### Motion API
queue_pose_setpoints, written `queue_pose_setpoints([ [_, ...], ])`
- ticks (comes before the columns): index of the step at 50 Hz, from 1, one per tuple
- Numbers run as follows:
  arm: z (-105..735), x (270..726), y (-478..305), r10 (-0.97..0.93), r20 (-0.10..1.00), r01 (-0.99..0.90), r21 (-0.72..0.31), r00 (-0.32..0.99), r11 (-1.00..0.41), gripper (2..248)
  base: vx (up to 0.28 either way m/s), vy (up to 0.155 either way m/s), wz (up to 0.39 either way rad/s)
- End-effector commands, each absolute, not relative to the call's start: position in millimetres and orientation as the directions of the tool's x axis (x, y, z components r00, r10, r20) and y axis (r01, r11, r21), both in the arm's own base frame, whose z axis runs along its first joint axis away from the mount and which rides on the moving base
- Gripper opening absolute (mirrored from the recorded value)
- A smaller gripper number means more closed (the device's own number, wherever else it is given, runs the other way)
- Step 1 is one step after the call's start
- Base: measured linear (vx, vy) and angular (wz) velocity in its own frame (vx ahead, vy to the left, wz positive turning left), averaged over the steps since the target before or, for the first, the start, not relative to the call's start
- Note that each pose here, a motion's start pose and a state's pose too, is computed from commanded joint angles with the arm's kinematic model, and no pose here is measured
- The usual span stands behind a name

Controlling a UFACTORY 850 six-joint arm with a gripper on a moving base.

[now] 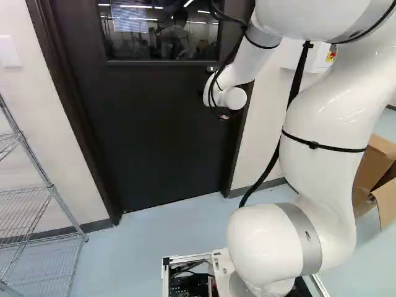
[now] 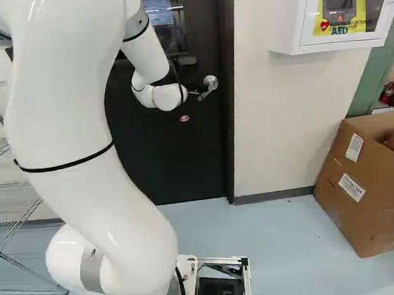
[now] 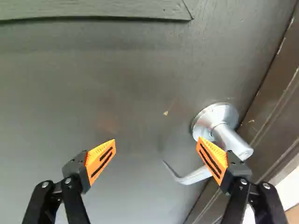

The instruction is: Open the door and move inside

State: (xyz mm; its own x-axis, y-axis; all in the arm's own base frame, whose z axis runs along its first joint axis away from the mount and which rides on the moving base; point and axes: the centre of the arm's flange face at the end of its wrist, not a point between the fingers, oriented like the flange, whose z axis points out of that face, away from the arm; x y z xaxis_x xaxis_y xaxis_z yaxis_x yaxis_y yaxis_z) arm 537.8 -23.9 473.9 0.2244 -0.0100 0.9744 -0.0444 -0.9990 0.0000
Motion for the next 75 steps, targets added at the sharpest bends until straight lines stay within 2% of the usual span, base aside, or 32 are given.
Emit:
queue_pose_setpoints([
  [60, 416, 544, -24, -0.015, 0.945, -0.045, 0.000, 0.327, -0.999, 247, 0.000, 0.000, 0.000],
  [75, 414, 563, -28, -0.078, 0.945, -0.114, -0.043, 0.318, -0.993, 247, 0.000, 0.000, 0.000],
])
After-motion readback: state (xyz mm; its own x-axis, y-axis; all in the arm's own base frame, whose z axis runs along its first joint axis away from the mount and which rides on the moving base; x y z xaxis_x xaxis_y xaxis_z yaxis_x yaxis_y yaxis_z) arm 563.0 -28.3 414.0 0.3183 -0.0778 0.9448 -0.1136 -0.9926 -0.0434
